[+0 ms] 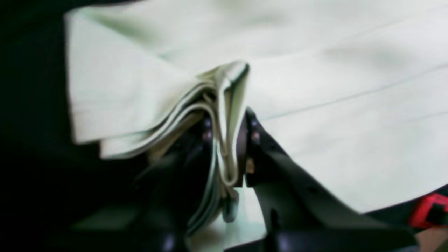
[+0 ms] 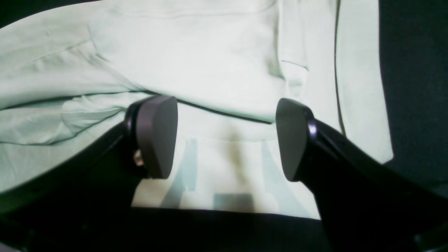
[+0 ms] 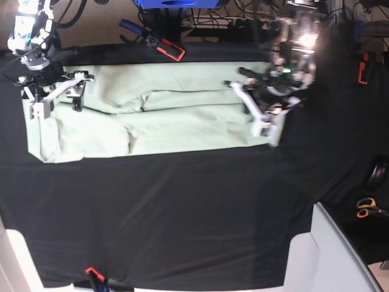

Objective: Fold the T-shirt properly
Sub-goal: 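Grasp the shirt's end with the left gripper and fold it toward the right gripper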

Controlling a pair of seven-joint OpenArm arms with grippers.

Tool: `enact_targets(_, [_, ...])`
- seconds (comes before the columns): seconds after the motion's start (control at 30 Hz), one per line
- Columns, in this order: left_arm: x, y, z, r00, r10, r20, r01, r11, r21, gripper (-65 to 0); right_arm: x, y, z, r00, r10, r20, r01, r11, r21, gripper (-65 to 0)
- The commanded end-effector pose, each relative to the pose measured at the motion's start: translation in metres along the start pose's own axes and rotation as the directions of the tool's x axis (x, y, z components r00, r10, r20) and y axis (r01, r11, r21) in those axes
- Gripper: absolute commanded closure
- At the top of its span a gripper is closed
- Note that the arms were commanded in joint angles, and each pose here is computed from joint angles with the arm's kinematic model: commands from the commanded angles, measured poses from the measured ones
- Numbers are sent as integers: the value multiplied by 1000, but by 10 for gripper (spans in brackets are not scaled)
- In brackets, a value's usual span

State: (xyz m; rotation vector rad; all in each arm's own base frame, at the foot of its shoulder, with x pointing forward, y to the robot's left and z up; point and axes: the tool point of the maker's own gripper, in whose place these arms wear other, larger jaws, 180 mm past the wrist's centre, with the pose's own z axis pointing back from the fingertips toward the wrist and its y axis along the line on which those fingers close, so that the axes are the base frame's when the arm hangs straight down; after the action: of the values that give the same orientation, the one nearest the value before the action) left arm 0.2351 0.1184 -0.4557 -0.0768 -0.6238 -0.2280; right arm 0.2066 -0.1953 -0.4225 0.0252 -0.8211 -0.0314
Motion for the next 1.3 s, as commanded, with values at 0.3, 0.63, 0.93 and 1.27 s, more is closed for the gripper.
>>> enact_targets(0.3, [16,-63,-3,978,-203,40,205,978,-46,0,11,-2,2,999,9,40,-9,1000,-1,-419])
enact_targets(0.63, [38,-92,-6,982,-167,83,173,982,-73,0,11,-2,2,999,9,38,-9,1000,-1,-419])
enact_targets(0.93, [44,-110,-20,988,-140,70,148,983,-112,0,11,-2,2,999,9,38,-9,1000,-1,-419])
enact_targets(1.27, [65,-133,-27,984,-146,99,160,975,-152,0,12,-2,1,999,9,42,-9,1000,-1,-419])
